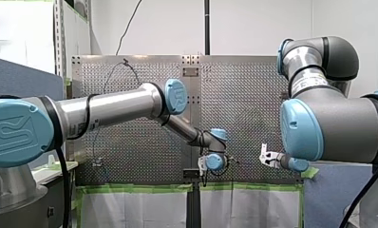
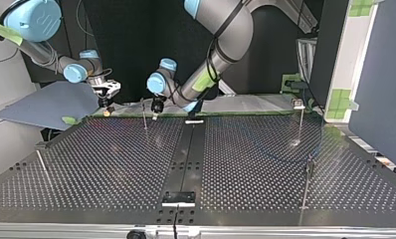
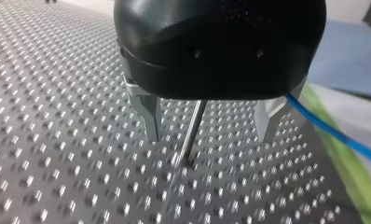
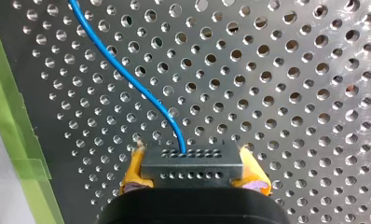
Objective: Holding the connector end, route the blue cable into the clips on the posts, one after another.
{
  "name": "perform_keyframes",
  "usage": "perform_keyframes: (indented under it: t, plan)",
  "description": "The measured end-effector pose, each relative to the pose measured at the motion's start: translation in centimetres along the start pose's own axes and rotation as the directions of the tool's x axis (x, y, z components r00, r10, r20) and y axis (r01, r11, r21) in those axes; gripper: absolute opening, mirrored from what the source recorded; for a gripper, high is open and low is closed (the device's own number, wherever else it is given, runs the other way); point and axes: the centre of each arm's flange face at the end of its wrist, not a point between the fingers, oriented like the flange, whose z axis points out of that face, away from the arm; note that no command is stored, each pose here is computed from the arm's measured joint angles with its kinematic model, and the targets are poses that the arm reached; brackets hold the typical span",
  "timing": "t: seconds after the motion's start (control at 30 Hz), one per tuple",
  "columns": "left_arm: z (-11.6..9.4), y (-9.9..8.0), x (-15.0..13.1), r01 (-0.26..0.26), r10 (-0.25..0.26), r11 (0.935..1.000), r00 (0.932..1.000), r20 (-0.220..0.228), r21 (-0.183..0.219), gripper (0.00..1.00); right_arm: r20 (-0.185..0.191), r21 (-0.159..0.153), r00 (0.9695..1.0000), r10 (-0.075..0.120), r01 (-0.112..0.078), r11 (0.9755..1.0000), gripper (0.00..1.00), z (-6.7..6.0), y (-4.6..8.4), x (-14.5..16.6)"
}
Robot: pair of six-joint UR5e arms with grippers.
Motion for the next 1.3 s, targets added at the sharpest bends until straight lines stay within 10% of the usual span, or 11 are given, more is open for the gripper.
perform_keyframes:
  t: [0.5,1.3]
  plan:
    - [-3.8,-2.5,1.5,-0.048,0.051,0.9986,0.9921,-0.115,0.024,0.98,0.006,-0.004,1.0,0.001,-0.001,1.0,0.0,-0.1,0.2,-0.4]
    - [-7.8,-4.5,2.2,-0.051,0.057,0.9968,0.9937,-0.096,0.062,0.98,0.015,-0.005,0.9999,0.004,-0.004,1.0,0.0,-0.2,0.3,-0.8]
